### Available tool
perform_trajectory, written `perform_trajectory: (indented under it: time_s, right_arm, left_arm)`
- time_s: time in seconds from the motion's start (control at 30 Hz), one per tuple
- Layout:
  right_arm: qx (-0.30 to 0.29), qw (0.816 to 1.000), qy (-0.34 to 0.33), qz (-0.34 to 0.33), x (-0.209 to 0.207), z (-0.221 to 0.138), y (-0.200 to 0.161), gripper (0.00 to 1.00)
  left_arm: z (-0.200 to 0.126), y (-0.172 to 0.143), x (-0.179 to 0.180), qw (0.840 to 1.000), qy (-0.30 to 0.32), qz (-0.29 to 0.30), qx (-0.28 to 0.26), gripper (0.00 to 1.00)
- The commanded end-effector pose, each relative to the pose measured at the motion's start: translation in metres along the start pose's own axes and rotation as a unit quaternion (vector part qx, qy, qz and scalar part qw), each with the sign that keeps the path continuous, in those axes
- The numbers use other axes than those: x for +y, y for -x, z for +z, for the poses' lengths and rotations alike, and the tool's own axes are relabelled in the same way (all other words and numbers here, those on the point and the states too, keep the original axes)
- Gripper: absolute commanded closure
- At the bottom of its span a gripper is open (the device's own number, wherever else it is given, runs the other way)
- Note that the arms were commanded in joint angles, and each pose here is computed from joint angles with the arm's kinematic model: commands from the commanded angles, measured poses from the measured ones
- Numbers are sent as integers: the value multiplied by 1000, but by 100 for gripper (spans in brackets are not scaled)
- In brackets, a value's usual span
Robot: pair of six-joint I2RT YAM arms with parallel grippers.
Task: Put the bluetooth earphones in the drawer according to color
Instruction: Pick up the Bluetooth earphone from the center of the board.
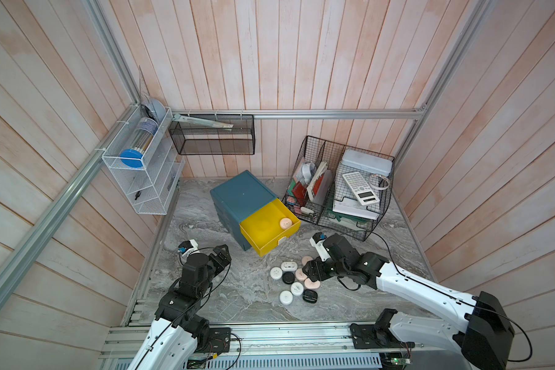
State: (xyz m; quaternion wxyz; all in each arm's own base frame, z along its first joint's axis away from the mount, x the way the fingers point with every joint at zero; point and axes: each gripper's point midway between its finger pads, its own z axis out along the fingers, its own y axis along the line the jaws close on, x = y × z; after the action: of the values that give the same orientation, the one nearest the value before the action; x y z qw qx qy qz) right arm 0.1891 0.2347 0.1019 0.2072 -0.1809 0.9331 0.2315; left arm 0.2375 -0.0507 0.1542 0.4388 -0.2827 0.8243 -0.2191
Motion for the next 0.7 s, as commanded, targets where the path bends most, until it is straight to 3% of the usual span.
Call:
perform_trajectory:
  time_s: [0.0, 0.43, 0.67]
  right_arm:
    - [22, 1000, -6, 10, -6, 14, -16, 24]
    - [149, 986, -72, -16, -25, 55, -61, 22]
    - [171, 973, -152, -6, -48, 58, -68, 23]
  left_arm:
    - [2, -2, 6, 1000, 9, -1, -3, 3]
    - [4, -5, 8, 1000, 10, -3, -1, 3]
    - [4, -4, 8, 1000, 10, -2, -2, 3]
